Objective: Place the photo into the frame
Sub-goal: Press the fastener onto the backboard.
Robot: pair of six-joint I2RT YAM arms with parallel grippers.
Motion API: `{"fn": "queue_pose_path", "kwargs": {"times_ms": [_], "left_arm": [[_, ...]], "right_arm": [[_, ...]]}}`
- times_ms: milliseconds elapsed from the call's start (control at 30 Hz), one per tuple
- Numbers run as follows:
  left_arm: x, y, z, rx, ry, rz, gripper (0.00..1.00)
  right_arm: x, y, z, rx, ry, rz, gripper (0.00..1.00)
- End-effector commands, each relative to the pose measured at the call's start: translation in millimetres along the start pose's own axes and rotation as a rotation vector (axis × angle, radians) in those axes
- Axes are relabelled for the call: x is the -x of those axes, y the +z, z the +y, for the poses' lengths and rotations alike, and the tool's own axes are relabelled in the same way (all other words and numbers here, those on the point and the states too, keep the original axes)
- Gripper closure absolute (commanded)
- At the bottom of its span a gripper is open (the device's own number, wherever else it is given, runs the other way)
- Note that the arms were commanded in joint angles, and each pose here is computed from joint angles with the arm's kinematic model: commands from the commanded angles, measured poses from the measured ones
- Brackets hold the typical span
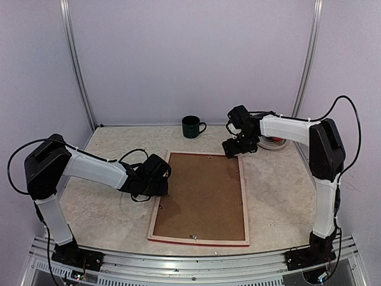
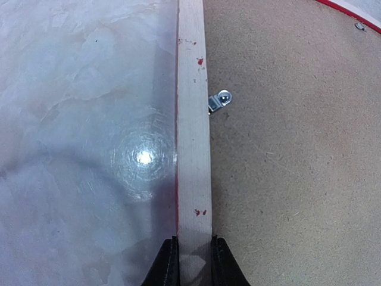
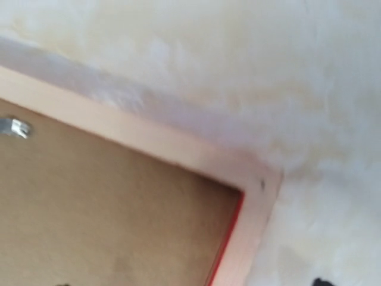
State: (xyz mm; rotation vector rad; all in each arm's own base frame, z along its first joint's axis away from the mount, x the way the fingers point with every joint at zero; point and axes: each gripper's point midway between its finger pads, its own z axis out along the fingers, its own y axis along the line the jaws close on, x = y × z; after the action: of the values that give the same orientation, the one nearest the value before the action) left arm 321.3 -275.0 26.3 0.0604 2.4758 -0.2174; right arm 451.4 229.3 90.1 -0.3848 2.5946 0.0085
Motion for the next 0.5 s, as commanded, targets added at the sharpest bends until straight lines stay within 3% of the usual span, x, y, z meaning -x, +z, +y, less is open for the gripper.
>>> {"fn": "queue_pose_path", "kwargs": {"times_ms": [0, 100, 467], "left_arm": [[-8.4, 5.7, -12.4, -0.046, 0.035, 0.028, 0.89], [-8.0, 6.4, -14.9, -0.061, 0.042, 0.026, 0.89], [-9.2, 2.1, -28.2, -0.109, 0.080, 0.035, 0.89]], "right_arm": [[27.1, 3.5, 8.8, 0.016, -0.193, -0.075, 0.08], [39.5, 18.6, 16.5, 0.029, -0.278, -0.104, 0.03], [46.0, 48.9, 46.4, 0.160, -0.413, -0.107, 0.07]]}}
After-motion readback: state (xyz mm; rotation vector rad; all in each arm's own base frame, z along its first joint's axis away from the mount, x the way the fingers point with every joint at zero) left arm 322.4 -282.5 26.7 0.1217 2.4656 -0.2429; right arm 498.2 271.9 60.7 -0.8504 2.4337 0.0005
